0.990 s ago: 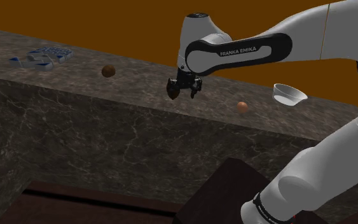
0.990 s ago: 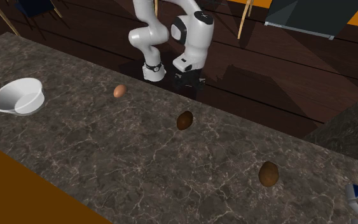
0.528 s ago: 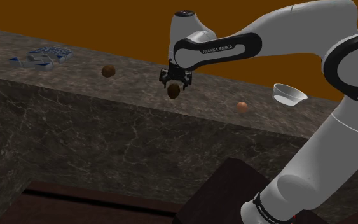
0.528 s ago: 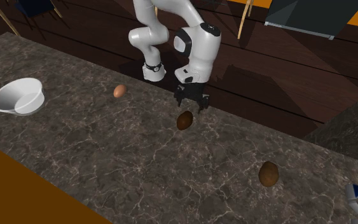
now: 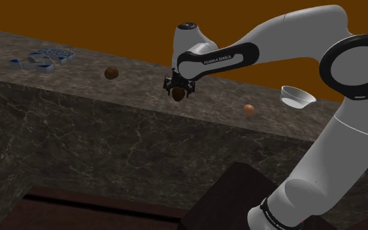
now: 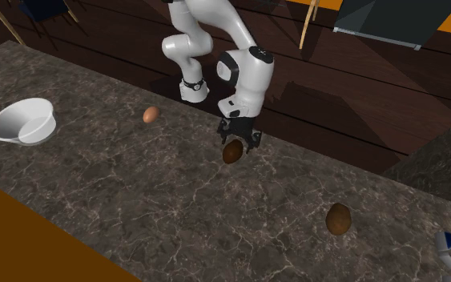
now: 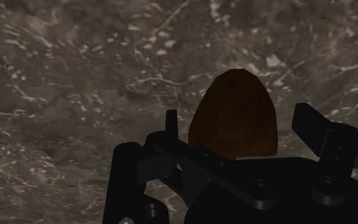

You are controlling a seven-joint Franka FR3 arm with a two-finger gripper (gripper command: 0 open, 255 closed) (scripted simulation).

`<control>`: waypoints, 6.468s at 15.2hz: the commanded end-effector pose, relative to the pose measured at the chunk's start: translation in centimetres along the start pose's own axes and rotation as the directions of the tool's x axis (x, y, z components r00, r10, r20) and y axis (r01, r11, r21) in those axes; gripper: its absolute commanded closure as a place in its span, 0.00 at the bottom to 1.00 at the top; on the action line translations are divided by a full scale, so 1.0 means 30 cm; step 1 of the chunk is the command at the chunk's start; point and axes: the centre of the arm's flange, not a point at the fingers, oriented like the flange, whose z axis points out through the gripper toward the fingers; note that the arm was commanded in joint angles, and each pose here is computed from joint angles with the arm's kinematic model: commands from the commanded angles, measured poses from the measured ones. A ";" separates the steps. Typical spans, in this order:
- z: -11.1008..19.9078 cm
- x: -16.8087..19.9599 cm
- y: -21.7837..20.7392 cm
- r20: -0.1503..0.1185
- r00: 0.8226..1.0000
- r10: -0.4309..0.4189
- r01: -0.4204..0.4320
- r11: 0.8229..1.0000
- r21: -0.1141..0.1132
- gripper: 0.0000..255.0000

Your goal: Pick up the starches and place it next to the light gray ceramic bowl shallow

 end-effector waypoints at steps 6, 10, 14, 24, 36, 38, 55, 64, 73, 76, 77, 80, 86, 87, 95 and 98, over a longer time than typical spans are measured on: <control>0.012 0.003 0.002 0.000 1.000 0.000 0.000 1.000 0.001 0.00; 0.012 0.003 0.002 0.000 1.000 0.000 0.000 1.000 0.001 1.00; 0.012 0.003 0.002 0.000 1.000 0.000 0.000 1.000 0.001 1.00; -0.105 0.038 0.009 0.000 1.000 0.000 0.000 1.000 0.001 1.00; -0.307 0.098 0.022 0.000 1.000 0.000 0.000 1.000 0.001 1.00; -0.341 0.108 0.025 0.000 1.000 0.000 0.000 1.000 0.001 1.00; -0.439 0.182 0.426 0.000 1.000 0.000 0.000 1.000 0.001 1.00; -0.404 0.215 0.819 0.000 1.000 0.000 0.000 1.000 0.001 1.00; -0.369 0.249 1.212 0.000 1.000 0.000 0.000 1.000 0.001 1.00; -0.358 0.260 1.343 0.000 1.000 0.000 0.000 1.000 0.001 1.00; -0.354 0.263 1.387 0.000 1.000 0.000 0.000 1.000 0.001 1.00; -0.342 0.275 1.518 0.000 1.000 0.000 0.000 1.000 0.001 1.00; -0.319 0.297 1.780 0.000 1.000 0.000 0.000 1.000 0.001 1.00; -0.315 0.301 1.824 0.000 1.000 0.000 0.000 1.000 0.001 1.00; -0.284 0.330 2.173 0.000 1.000 0.000 0.000 1.000 0.001 1.00; -0.260 0.332 2.252 0.000 1.000 0.000 0.000 1.000 0.001 1.00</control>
